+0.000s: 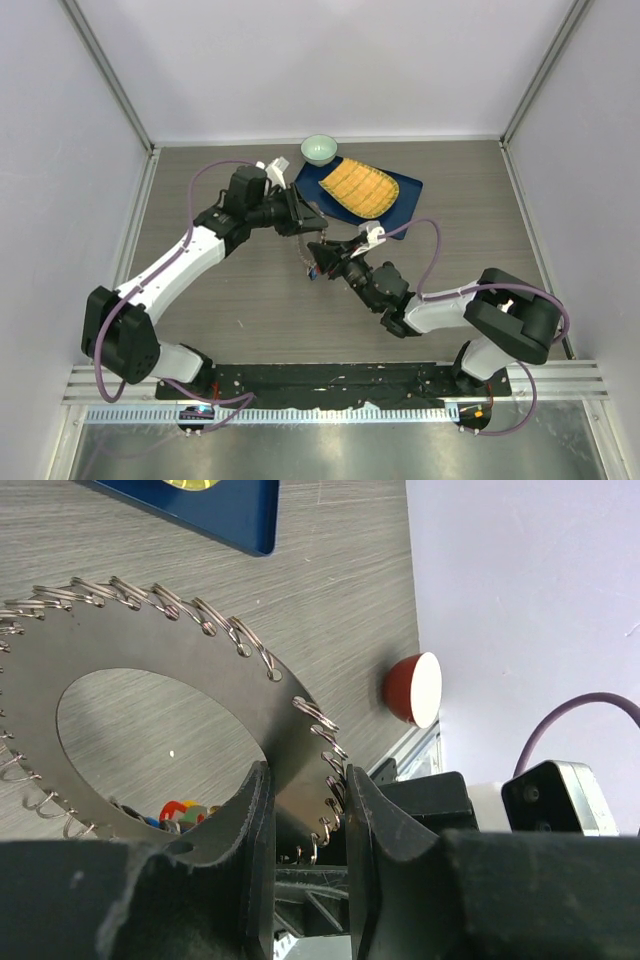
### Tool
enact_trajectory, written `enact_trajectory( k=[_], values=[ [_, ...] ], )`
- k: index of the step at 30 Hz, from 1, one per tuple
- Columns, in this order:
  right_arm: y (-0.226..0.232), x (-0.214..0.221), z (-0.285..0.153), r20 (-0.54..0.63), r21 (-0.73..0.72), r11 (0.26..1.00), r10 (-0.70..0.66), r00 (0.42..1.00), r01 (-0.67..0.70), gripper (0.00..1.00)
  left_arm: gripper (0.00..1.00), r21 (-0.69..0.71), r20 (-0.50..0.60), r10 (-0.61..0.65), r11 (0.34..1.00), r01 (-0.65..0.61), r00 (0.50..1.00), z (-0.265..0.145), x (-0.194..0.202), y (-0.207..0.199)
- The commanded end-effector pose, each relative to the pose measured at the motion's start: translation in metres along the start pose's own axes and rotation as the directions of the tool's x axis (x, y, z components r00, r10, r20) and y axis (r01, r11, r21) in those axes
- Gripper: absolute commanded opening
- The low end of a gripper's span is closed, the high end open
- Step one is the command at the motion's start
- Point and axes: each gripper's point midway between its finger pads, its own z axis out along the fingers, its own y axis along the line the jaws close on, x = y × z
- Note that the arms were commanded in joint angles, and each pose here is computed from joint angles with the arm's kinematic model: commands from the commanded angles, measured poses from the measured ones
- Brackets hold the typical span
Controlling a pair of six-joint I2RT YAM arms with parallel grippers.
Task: Remove the keys from the keyring
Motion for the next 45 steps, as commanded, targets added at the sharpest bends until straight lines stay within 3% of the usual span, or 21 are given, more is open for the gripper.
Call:
enact_trajectory(
  k=[1,3,6,9,10,13,18,23,27,28,32,35,40,45],
  values=[
    [0.004,-0.026,0.004,0.073,0.023,1.0,0.012,0.997,-0.013,0.12,0.0,0.111,0.114,0.047,0.992,-0.06,0.992,-0.018,-0.025,-0.039],
    [0.006,-0.027,0.003,0.073,0.016,1.0,0.014,0.997,-0.016,0.01,0.0,0.121,0.114,0.054,0.99,-0.068,0.992,-0.02,-0.025,-0.042],
    [0.009,-0.031,0.003,0.075,0.007,0.999,0.034,0.997,-0.035,0.01,0.03,0.141,0.11,0.084,0.985,-0.099,0.99,-0.022,-0.023,-0.045],
    [0.012,-0.037,0.002,0.073,0.002,0.999,0.05,0.996,-0.05,0.01,0.24,0.183,0.112,0.144,0.97,-0.163,0.983,-0.027,-0.021,-0.055],
    [0.011,-0.036,0.001,0.064,0.011,0.999,0.05,0.997,-0.051,0.01,0.38,0.192,0.126,0.166,0.963,-0.188,0.978,-0.032,-0.022,-0.06],
    [0.013,-0.04,-0.002,0.062,0.0,0.998,0.056,0.996,-0.056,0.01,0.51,0.191,0.163,0.235,0.945,-0.264,0.958,-0.041,-0.026,-0.066],
    [0.014,-0.043,-0.007,0.068,-0.011,0.997,0.074,0.995,-0.074,0.01,0.6,0.174,0.226,0.308,0.921,-0.349,0.924,-0.056,-0.038,-0.077],
    [0.012,-0.053,-0.014,0.109,-0.009,0.995,0.1,0.989,-0.1,0.01,0.63,0.123,0.204,0.395,0.898,-0.423,0.896,-0.066,-0.038,-0.072],
    [0.017,-0.066,-0.019,0.117,-0.023,0.988,0.152,0.982,-0.15,0.01,0.63,-0.011,0.138,0.561,0.825,-0.565,0.816,-0.08,-0.025,-0.038],
    [0.017,-0.067,-0.02,0.105,-0.009,0.988,0.154,0.982,-0.154,0.01,0.63,-0.038,0.114,0.62,0.783,-0.621,0.776,-0.081,-0.021,-0.026],
    [0.017,-0.092,-0.022,0.106,0.047,0.978,0.198,0.974,-0.204,0.01,0.64,0.003,0.057,0.707,0.706,-0.708,0.705,-0.093,0.007,-0.013],
    [0.016,-0.1,-0.021,0.097,0.101,0.965,0.234,0.967,-0.244,0.01,0.65,0.086,0.144,0.73,0.663,-0.744,0.668,-0.1,0.024,-0.022],
    [0.02,-0.117,-0.013,0.094,0.166,0.937,0.296,0.95,-0.308,0.01,0.71,0.111,0.316,0.789,0.521,-0.846,0.528,-0.093,0.046,-0.026],
    [0.026,-0.132,-0.009,0.127,0.167,0.911,0.36,0.924,-0.378,0.01,0.72,-0.096,0.31,0.867,0.437,-0.894,0.39,-0.082,0.032,-0.015]
  ],
)
